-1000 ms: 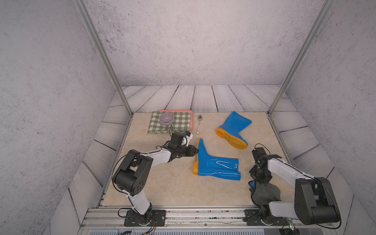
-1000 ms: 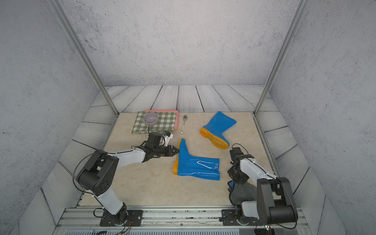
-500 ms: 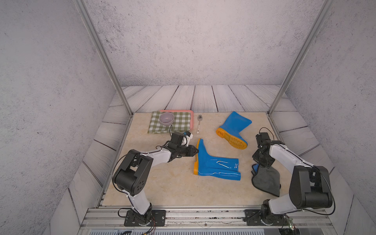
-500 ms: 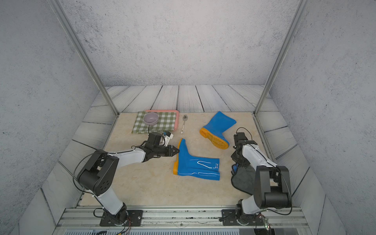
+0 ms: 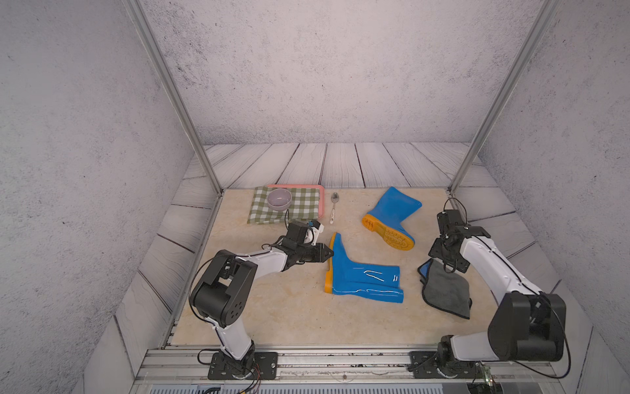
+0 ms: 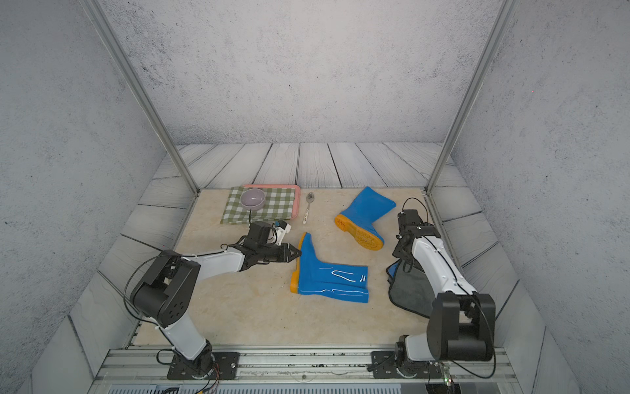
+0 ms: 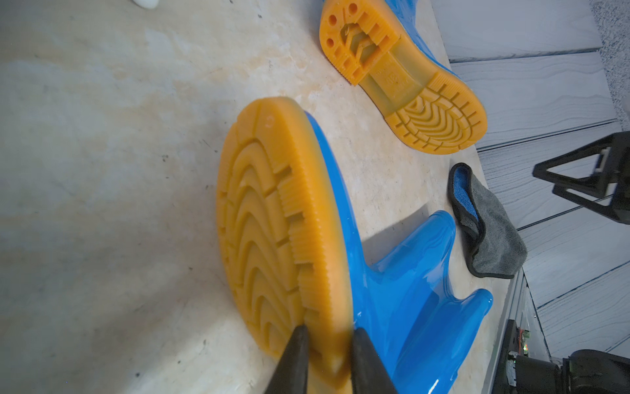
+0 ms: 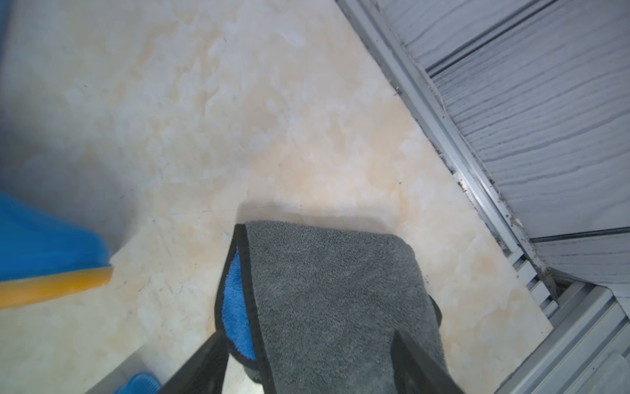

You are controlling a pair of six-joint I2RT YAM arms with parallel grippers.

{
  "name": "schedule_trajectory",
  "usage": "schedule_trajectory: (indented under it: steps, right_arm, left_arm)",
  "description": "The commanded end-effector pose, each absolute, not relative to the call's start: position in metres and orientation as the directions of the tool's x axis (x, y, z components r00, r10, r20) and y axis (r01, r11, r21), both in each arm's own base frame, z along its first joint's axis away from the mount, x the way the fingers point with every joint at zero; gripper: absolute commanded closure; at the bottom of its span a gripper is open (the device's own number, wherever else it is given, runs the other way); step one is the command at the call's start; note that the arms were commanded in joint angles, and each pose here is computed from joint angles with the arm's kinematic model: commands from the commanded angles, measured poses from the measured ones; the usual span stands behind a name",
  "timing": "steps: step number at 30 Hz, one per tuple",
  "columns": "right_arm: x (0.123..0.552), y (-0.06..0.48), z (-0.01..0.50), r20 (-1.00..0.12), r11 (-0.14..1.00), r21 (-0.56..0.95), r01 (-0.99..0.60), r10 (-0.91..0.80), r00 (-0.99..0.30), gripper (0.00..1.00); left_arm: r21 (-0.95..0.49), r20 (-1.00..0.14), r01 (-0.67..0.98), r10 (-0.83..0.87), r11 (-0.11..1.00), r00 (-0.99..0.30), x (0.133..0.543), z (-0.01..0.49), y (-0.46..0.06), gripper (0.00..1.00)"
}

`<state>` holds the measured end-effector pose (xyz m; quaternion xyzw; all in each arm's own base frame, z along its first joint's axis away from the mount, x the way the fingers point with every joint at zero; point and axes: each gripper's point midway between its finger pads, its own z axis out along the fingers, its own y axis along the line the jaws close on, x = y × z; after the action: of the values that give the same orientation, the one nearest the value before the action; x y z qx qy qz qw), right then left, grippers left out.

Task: Wipe the rubber boots with a cloth
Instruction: Move the cleaning item to the center of the board, then pick up the rubber boot from the center of the board.

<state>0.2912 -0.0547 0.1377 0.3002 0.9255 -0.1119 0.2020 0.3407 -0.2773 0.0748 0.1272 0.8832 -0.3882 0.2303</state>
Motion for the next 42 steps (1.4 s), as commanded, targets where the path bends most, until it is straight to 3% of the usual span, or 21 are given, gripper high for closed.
schedule_trajectory:
  steps: [1, 4, 10, 20, 25, 32, 42]
  right_arm:
    - [0.273, -0.022, 0.151, -0.399, 0.871, 0.012, 0.492, 0.455, -0.796, 0.23]
    - [0.250, 0.027, 0.134, -0.273, 0.896, 0.165, 0.412, 0.443, -0.854, 0.23]
    - [0.203, 0.094, 0.107, -0.066, 0.809, 0.393, 0.436, 0.498, -0.865, 0.23]
    - [0.163, 0.123, 0.085, 0.111, 0.652, 0.511, 0.561, 0.597, -0.795, 0.21]
    - [0.165, 0.124, 0.066, 0.137, 0.619, 0.508, 0.599, 0.628, -0.766, 0.21]
    - [0.193, 0.125, 0.060, 0.068, 0.602, 0.549, 0.579, 0.659, -0.749, 0.22]
    - [0.195, 0.123, 0.038, 0.104, 0.559, 0.514, 0.650, 0.712, -0.695, 0.23]
  left_arm:
    - [-0.481, -0.258, 0.193, 0.073, 0.855, -0.963, 0.302, -0.017, -0.224, 0.77]
    - [-0.481, -0.259, 0.194, 0.073, 0.855, -0.963, 0.302, -0.017, -0.224, 0.77]
    - [-0.474, -0.265, 0.194, 0.070, 0.859, -0.962, 0.301, -0.014, -0.222, 0.77]
    - [-0.472, -0.266, 0.193, 0.069, 0.860, -0.961, 0.301, -0.014, -0.222, 0.77]
    - [-0.470, -0.267, 0.194, 0.070, 0.861, -0.961, 0.301, -0.014, -0.221, 0.77]
    - [-0.470, -0.264, 0.195, 0.074, 0.861, -0.962, 0.302, -0.015, -0.221, 0.77]
    - [-0.471, -0.256, 0.197, 0.080, 0.860, -0.963, 0.302, -0.018, -0.222, 0.77]
